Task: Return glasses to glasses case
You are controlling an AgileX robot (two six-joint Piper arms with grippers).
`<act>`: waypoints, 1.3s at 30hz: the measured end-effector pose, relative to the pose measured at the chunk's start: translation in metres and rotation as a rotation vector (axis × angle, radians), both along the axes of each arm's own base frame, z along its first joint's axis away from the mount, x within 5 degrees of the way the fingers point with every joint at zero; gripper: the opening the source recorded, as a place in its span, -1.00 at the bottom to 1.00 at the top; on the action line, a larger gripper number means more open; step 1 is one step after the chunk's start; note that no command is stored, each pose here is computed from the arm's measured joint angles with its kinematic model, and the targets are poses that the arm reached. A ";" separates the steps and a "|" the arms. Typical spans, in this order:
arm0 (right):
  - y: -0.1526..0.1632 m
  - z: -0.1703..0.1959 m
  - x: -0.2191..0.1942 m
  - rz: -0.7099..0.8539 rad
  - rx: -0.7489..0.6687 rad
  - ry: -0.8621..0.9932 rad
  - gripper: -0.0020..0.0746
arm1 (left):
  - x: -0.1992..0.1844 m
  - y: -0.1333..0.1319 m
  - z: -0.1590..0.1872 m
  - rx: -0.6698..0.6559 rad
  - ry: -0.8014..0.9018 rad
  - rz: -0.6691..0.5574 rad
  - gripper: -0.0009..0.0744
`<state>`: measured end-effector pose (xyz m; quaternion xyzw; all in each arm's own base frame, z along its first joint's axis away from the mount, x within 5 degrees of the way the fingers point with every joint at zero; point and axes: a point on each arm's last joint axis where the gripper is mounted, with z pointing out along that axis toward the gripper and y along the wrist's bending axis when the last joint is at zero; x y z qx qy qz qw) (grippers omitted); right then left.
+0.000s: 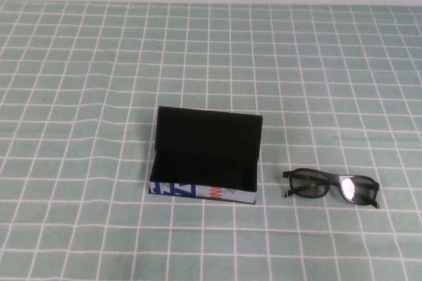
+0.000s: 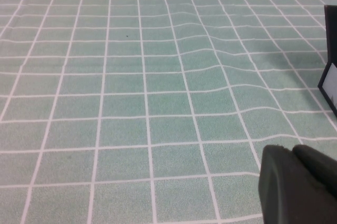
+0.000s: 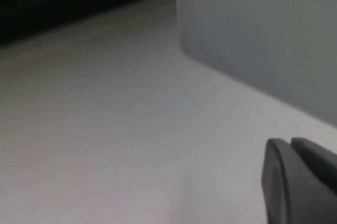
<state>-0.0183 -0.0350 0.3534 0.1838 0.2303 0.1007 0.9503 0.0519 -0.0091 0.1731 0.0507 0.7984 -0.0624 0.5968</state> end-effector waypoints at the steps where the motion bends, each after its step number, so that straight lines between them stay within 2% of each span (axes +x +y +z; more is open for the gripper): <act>1: -0.001 0.010 -0.007 0.009 0.005 -0.023 -0.98 | 0.000 0.000 0.000 0.000 0.000 0.000 -0.99; 5: -0.002 0.050 -0.032 -0.047 -0.039 -0.115 -0.98 | 0.000 0.000 0.000 0.000 0.000 0.000 -0.99; 8: 0.000 0.077 -0.036 -0.039 -0.061 -0.115 -0.98 | 0.000 0.000 0.000 0.000 0.000 0.000 -0.99; 13: 0.004 0.118 -0.020 0.060 -0.051 0.004 -0.98 | 0.000 0.000 0.000 0.000 0.000 0.000 -0.99; 18: 0.005 0.152 0.001 -0.029 -0.102 0.164 -0.98 | 0.000 0.000 0.000 0.000 0.000 0.000 -0.99; 20: 0.002 0.162 0.012 -0.085 -0.093 0.246 -0.98 | 0.000 0.000 0.000 0.000 0.000 0.000 -0.99; 24: -0.015 0.166 0.041 -0.206 0.086 0.492 -0.98 | 0.000 0.000 0.000 0.000 0.000 0.000 -0.99; 28: -0.036 0.144 0.080 -0.542 0.325 0.915 -0.98 | 0.000 0.000 0.000 0.000 0.000 0.000 -0.99; 29: -0.037 0.137 0.092 -0.608 0.338 1.000 -0.98 | 0.000 0.000 0.000 0.000 0.000 0.000 -0.99; 31: -0.036 0.124 0.114 -0.690 0.292 1.139 -0.98 | 0.000 0.000 0.000 0.000 0.000 0.000 -0.99; 34: -0.029 0.104 0.150 -0.750 0.095 1.321 -0.98 | 0.000 0.000 0.000 0.000 0.000 0.000 -0.99; 39: -0.012 0.080 0.194 -0.665 -0.220 1.413 -0.98 | 0.000 0.000 0.000 0.000 0.000 -0.002 -0.99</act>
